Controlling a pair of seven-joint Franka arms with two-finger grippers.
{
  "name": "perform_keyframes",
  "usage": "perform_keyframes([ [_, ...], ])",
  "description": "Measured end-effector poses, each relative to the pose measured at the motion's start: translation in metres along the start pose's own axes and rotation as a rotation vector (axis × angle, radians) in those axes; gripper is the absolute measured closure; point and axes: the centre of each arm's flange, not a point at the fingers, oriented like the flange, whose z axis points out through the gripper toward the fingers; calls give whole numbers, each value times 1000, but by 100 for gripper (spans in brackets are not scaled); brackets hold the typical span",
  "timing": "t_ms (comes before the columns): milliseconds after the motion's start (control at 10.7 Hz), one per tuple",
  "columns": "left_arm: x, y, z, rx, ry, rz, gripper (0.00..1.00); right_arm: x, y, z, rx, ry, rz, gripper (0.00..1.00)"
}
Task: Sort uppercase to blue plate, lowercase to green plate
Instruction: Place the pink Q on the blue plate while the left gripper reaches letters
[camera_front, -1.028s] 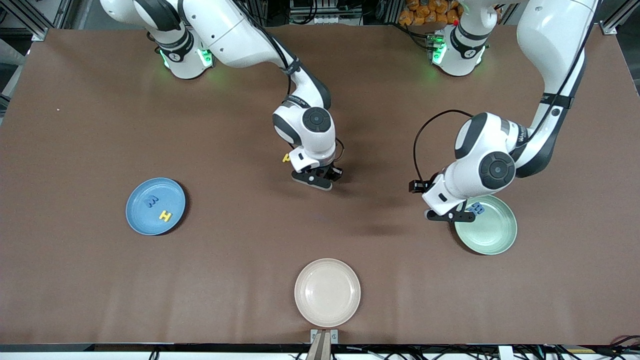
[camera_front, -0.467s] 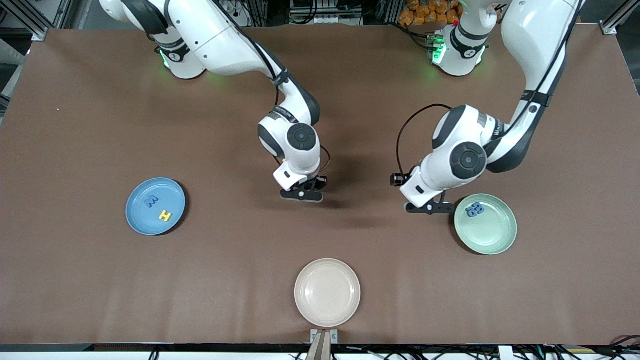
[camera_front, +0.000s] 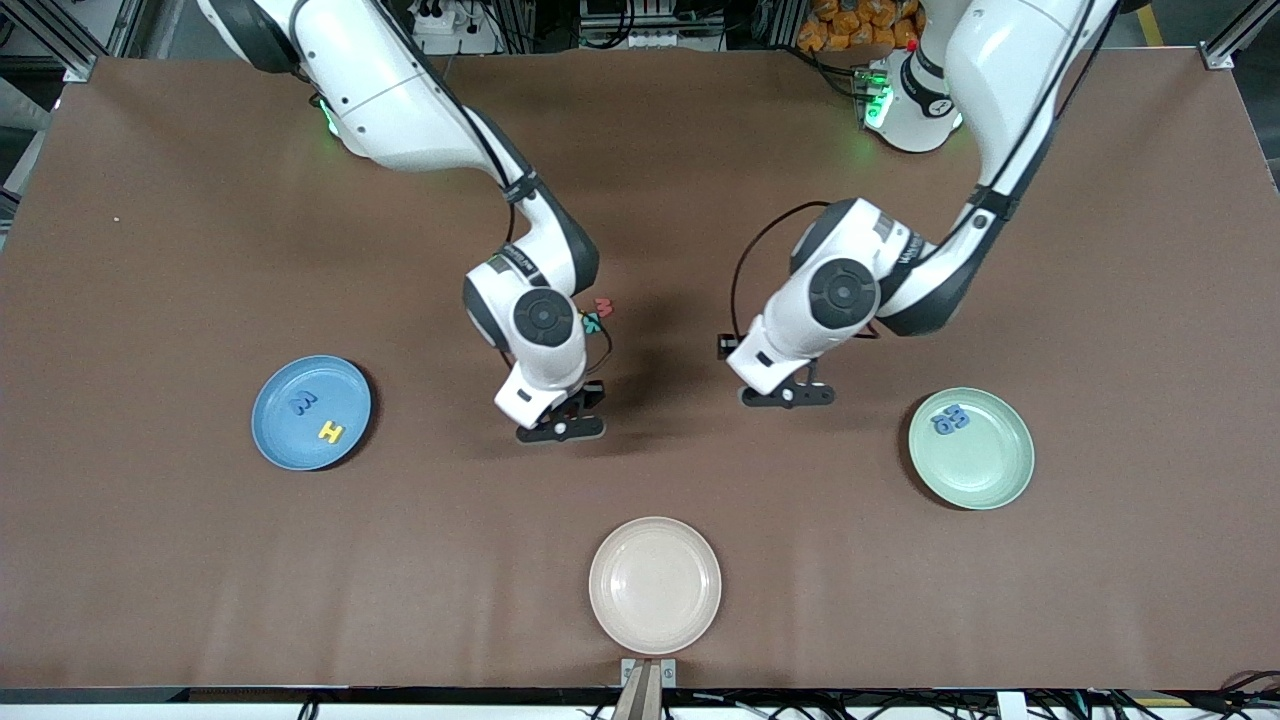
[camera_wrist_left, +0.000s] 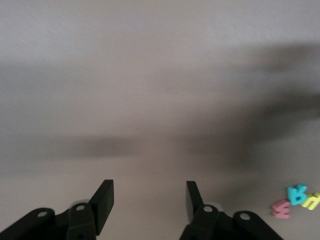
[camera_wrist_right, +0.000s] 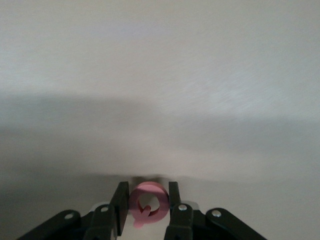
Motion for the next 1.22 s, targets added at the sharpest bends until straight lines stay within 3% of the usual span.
perform_keyframes([
  [280, -31, 68, 25, -13, -8, -58, 37, 25, 86, -15, -51, -18, -158, 63],
  [561, -60, 117, 58, 29, 4, -88, 43, 30, 196, -26, -115, -64, -304, 63],
  [841, -88, 151, 90, 53, -5, -124, 47, 4, 279, -11, -63, -146, -376, 63],
  [1215, -110, 181, 117, 60, -14, -147, 50, -37, 340, 22, 65, -216, -417, 63],
])
